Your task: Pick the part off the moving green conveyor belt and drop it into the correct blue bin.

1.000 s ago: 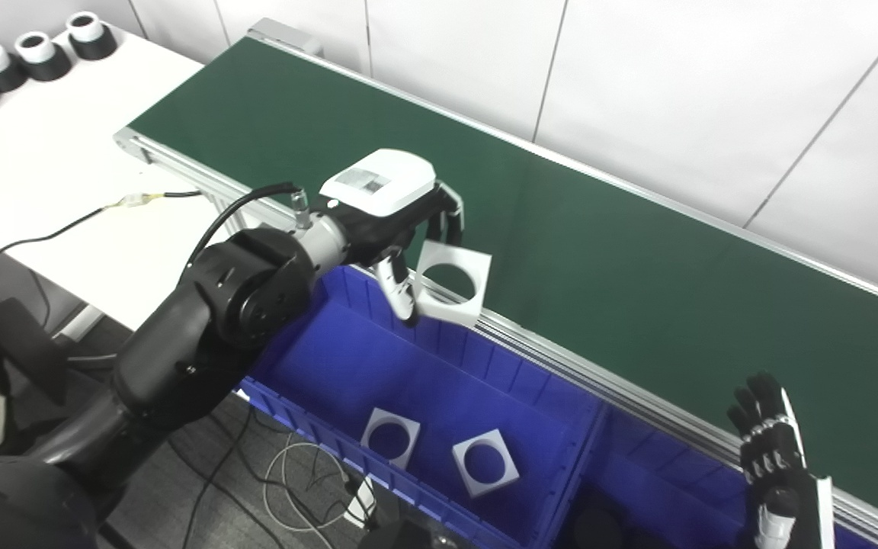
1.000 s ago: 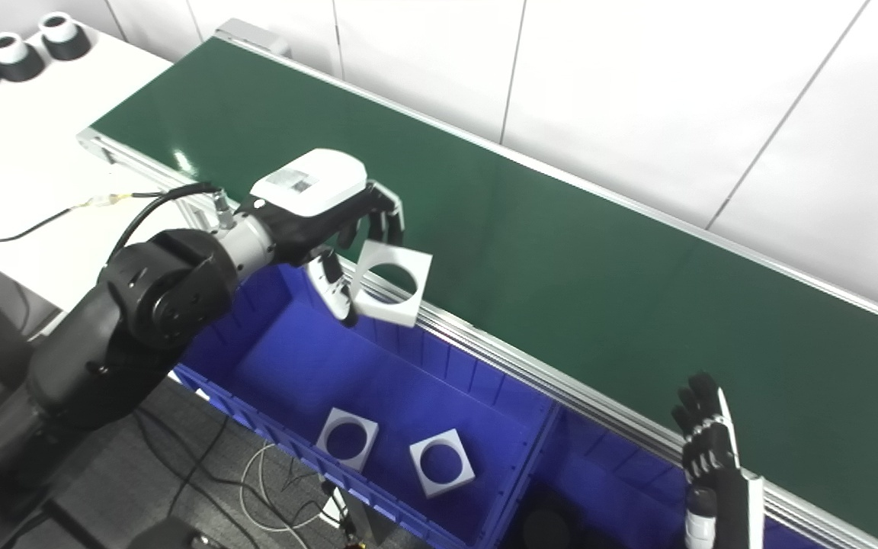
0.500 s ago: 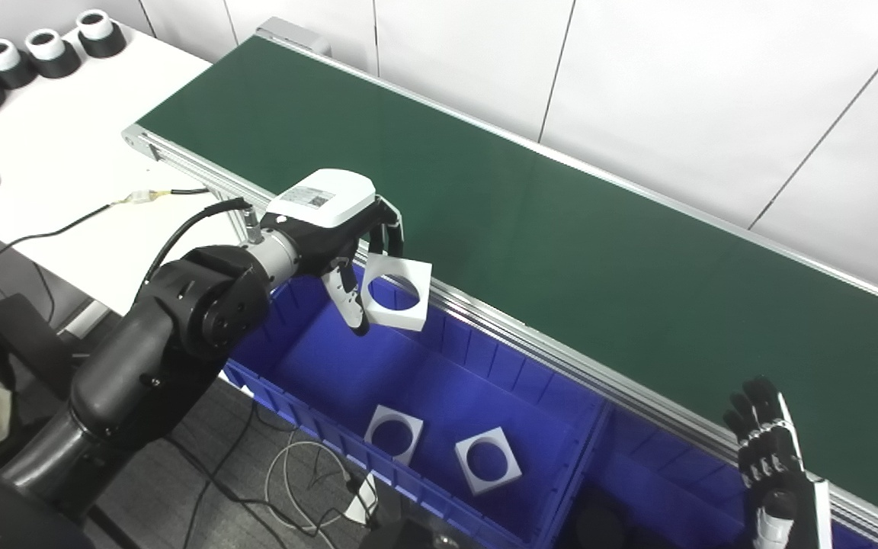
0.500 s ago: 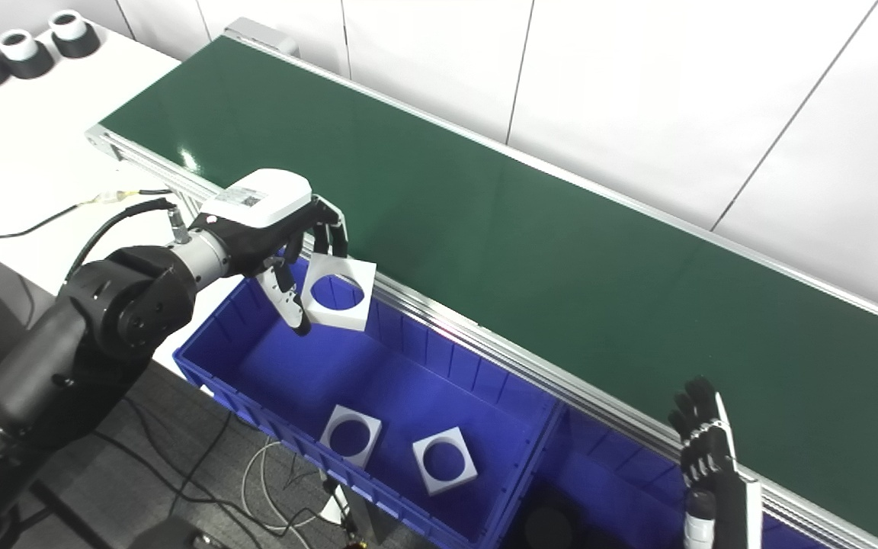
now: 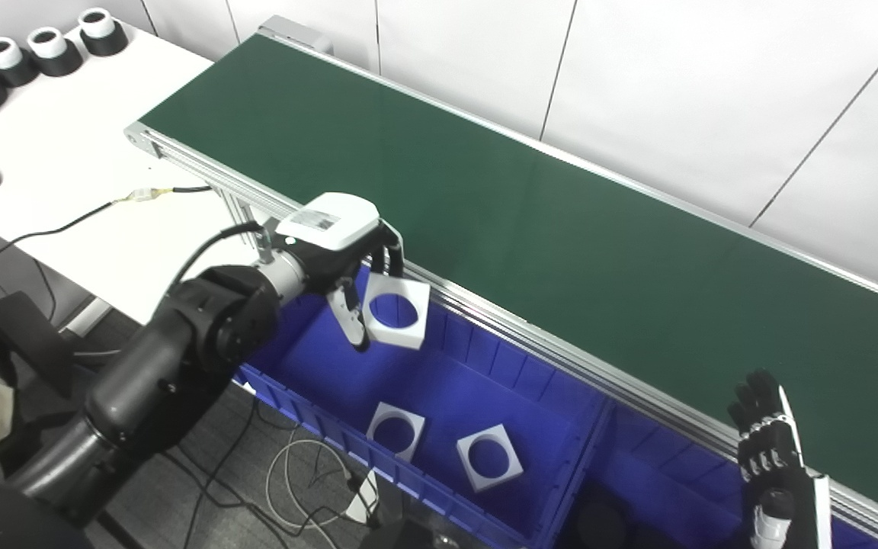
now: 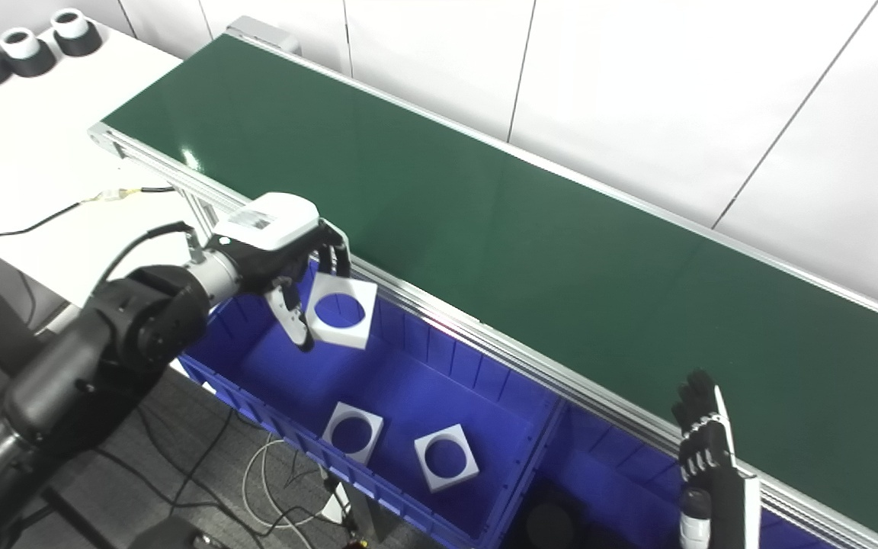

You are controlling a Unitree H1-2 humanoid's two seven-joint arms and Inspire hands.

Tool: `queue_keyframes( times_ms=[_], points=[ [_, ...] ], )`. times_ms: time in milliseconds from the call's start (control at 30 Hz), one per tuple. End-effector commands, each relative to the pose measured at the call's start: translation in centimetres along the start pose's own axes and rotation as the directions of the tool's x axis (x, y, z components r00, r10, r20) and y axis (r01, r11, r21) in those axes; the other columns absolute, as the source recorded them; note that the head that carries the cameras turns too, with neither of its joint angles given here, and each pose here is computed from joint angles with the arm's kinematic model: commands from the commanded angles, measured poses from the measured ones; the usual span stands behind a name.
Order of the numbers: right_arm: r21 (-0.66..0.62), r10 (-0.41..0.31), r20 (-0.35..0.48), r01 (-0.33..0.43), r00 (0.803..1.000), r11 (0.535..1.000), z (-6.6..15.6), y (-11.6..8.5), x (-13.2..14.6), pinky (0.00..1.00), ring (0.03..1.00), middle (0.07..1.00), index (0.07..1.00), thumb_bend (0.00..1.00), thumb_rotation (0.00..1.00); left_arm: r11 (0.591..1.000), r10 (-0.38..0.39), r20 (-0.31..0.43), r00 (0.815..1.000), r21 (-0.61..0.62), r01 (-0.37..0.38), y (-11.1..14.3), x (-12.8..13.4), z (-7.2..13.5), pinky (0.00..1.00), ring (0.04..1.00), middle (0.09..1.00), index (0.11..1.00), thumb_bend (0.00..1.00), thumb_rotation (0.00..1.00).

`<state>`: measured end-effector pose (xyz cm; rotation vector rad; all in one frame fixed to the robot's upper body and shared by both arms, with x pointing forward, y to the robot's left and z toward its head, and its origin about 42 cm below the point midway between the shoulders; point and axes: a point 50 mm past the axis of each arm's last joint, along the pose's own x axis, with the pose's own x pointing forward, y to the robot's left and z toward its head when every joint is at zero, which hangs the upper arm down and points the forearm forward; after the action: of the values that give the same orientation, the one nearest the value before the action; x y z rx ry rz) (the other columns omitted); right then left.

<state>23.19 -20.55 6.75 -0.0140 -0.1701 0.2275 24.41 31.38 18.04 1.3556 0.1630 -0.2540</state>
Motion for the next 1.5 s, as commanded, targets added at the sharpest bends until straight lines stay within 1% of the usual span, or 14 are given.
queue_keyframes(
  times_ms=[0, 267, 367, 500, 567, 633, 767, 800, 867, 900, 967, 1033, 1267, 1467],
  points=[
    [0.004, 0.003, 0.038, -0.003, 0.999, 1.0, 0.9, 0.3, 0.4, 0.94, 0.953, 0.953, 0.947, 1.0, 0.94, 0.996, 0.082, 0.013, 0.997, 0.043, -0.082, 0.5, 0.1, 0.1, 0.21, 0.288, 0.46, 0.492, 0.52, 0.0],
    [-0.019, 0.015, 0.05, -0.014, 0.999, 1.0, 0.7, 0.7, 0.3, 0.92, 0.942, 0.953, 0.952, 0.98, 0.95, 0.994, 0.059, 0.013, 0.998, 0.088, -0.06, -1.8, 0.5, 0.4, 0.22, 0.288, 0.476, 0.487, 0.52, 0.0],
    [-0.002, 0.016, 0.057, -0.016, 0.998, 1.0, 0.7, 0.9, 0.3, 0.92, 0.945, 0.951, 0.945, 0.98, 0.93, 0.995, 0.049, 0.02, 0.999, 0.087, -0.05, -2.5, 0.7, 0.5, 0.24, 0.315, 0.407, 0.513, 0.52, 0.0],
    [-0.003, 0.017, 0.058, -0.017, 0.998, 1.0, 0.6, 1.0, 0.3, 0.92, 0.939, 0.948, 0.941, 0.96, 0.92, 0.995, 0.04, 0.025, 0.999, 0.09, -0.042, -2.8, 0.9, 0.4, 0.25, 0.327, 0.401, 0.518, 0.52, 0.0],
    [-0.006, 0.019, 0.057, -0.019, 0.998, 1.0, 0.7, 1.0, 0.3, 0.92, 0.942, 0.95, 0.943, 0.97, 0.93, 0.995, 0.038, 0.023, 0.999, 0.092, -0.04, -2.7, 1.0, 0.4, 0.25, 0.326, 0.458, 0.495, 0.52, 0.0],
    [-0.006, 0.02, 0.058, -0.02, 0.998, 1.0, 0.7, 1.0, 0.3, 0.92, 0.942, 0.953, 0.947, 0.96, 0.93, 0.995, 0.034, 0.017, 0.999, 0.094, -0.035, -2.5, 1.0, 0.4, 0.26, 0.333, 0.411, 0.512, 0.52, 0.0],
    [-0.005, 0.018, 0.057, -0.018, 0.998, 1.0, 0.8, 1.1, 0.3, 0.92, 0.943, 0.953, 0.948, 0.96, 0.93, 0.993, -0.013, -0.002, 1.0, 0.114, 0.013, -2.1, 0.9, 0.5, 0.35, 0.442, 0.447, 0.515, 0.52, 0.0],
    [-0.006, 0.018, 0.057, -0.017, 0.998, 1.0, 0.8, 1.1, 0.3, 0.92, 0.943, 0.953, 0.949, 0.96, 0.93, 0.992, -0.03, -0.007, 1.0, 0.122, 0.03, -2.0, 0.8, 0.5, 0.41, 0.504, 0.529, 0.573, 0.78, 0.14],
    [-0.005, 0.018, 0.06, -0.017, 0.998, 1.0, 0.7, 1.0, 0.3, 0.92, 0.942, 0.952, 0.949, 0.96, 0.93, 0.986, -0.065, -0.024, 0.998, 0.15, 0.067, -1.8, 0.7, 0.6, 0.48, 0.563, 0.61, 0.635, 0.95, 0.26],
    [-0.005, 0.017, 0.059, -0.017, 0.998, 1.0, 0.7, 1.0, 0.3, 0.93, 0.942, 0.952, 0.949, 0.96, 0.93, 0.984, -0.073, -0.023, 0.997, 0.159, 0.075, -1.7, 0.6, 0.7, 0.5, 0.577, 0.627, 0.649, 0.97, 0.29],
    [-0.007, 0.018, 0.057, -0.017, 0.998, 1.0, 0.6, 1.0, 0.3, 0.92, 0.945, 0.953, 0.948, 0.96, 0.93, 0.981, -0.08, -0.016, 0.997, 0.175, 0.081, -1.4, 0.5, 0.8, 0.64, 0.672, 0.704, 0.694, 1.0, 0.34],
    [-0.01, 0.019, 0.056, -0.018, 0.998, 1.0, 0.6, 1.0, 0.3, 0.92, 0.946, 0.954, 0.95, 0.96, 0.94, 0.978, -0.082, -0.01, 0.997, 0.189, 0.082, -1.1, 0.3, 1.0, 0.7, 0.715, 0.729, 0.712, 1.0, 0.37],
    [-0.008, 0.02, 0.055, -0.02, 0.998, 1.0, 0.5, 1.0, 0.3, 0.91, 0.943, 0.951, 0.947, 0.96, 0.94, 0.975, -0.071, 0.004, 0.997, 0.21, 0.068, -0.5, 0.3, 1.2, 0.66, 0.677, 0.688, 0.709, 1.0, 0.38],
    [-0.005, 0.016, 0.055, -0.016, 0.998, 1.0, 0.4, 1.0, 0.4, 0.91, 0.944, 0.95, 0.947, 0.97, 0.93, 0.979, -0.058, 0.021, 0.998, 0.195, 0.053, -0.1, 0.2, 1.8, 0.66, 0.689, 0.7, 0.702, 1.0, 0.36]
  ],
)
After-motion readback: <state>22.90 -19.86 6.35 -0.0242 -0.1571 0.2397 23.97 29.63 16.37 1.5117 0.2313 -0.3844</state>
